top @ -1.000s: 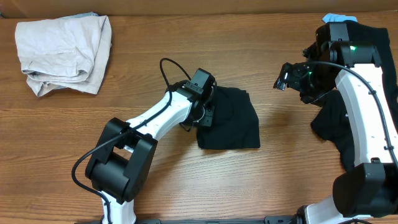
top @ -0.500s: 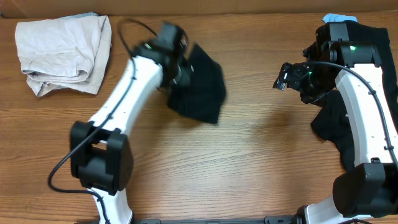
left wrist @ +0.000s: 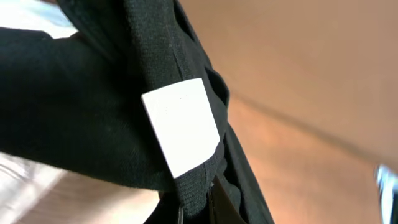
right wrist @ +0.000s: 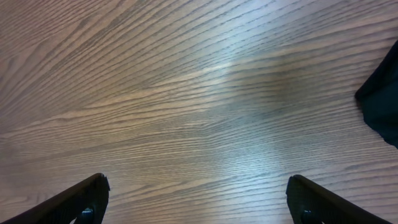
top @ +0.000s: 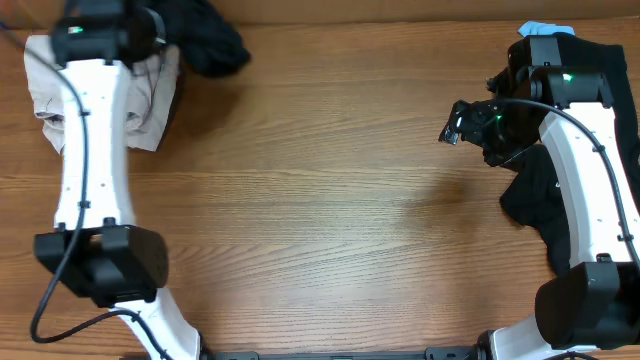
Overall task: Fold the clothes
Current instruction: 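Place the folded shirt on the beige garment with the left gripper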
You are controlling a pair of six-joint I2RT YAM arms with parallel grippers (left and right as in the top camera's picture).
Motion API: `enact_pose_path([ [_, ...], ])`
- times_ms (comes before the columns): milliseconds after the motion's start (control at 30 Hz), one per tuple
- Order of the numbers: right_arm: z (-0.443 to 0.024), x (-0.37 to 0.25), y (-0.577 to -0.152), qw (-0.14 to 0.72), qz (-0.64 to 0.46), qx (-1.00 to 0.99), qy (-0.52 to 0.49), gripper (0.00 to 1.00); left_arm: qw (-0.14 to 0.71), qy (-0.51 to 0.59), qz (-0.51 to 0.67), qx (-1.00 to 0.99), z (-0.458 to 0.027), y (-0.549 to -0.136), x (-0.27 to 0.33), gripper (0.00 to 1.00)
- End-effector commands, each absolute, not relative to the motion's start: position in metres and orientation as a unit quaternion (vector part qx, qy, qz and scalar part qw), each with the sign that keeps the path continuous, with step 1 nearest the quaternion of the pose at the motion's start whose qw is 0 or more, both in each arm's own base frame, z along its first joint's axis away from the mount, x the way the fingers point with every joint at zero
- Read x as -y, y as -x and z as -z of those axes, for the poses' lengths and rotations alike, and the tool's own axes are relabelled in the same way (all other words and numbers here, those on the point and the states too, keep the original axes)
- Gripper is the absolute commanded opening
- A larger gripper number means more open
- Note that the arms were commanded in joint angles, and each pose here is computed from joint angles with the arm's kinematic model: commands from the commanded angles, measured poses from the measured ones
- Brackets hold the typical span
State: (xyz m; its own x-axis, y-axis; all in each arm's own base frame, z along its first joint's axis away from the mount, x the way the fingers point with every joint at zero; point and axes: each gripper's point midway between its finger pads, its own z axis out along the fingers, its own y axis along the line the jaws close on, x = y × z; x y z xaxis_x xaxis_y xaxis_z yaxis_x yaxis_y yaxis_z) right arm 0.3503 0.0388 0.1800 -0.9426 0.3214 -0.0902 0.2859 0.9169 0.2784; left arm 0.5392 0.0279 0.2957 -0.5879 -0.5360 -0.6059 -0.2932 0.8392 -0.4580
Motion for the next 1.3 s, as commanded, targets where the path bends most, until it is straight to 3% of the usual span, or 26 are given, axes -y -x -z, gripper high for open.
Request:
enact_pose_path([
  [0, -0.188, -0.038, -0.353, 0.082, -0.132, -0.976, -0.153, 0.95, 0.440, 0.304, 0.176, -0.826, -0.328, -0.549, -0.075, 0.04],
  [267, -0.188, -0.038, -0.353, 0.081, -0.133, -0.976, -0.154, 0.95, 0.533, 0.319, 0.180, -0.763, -0.341, -0.590, -0.143, 0.04],
  [467, -0.188, -0.038, -0.353, 0.081, -0.132, -0.976, -0.153, 0.95, 0.505, 0.350, 0.161, -0.772, -0.272, -0.614, -0.180, 0.04],
  [800, -0.188, -0.038, -0.355, 0.085, -0.133, -0.975, -0.153, 0.95, 0.408, 0.438, 0.122, -0.792, -0.203, -0.565, -0.253, 0.06],
  [867, -0.188, -0.038, -0.355, 0.085, -0.133, -0.975, -0.153, 0.95, 0.378, 0.457, 0.117, -0.797, -0.192, -0.549, -0.261, 0.27],
  [1000, -0.188, -0.038, -0.355, 0.085, -0.133, -0.975, -0.153, 0.95, 0.317, 0.441, 0.113, -0.832, -0.170, -0.521, -0.258, 0.86],
  [1033, -0.188, -0.038, -0.355, 0.085, -0.133, -0.976, -0.153, 0.95, 0.304, 0.417, 0.118, -0.848, -0.166, -0.516, -0.251, 0.95],
  [1067, -0.188, -0.038, -0.354, 0.085, -0.133, -0.976, -0.153, 0.95, 0.296, 0.396, 0.125, -0.860, -0.165, -0.513, -0.245, 1.00],
  [1267, -0.199, -0.038, -0.357, 0.101, -0.135, -0.975, -0.142, 0.89, 0.306, 0.286, 0.182, -0.890, -0.200, -0.503, -0.206, 1.00],
])
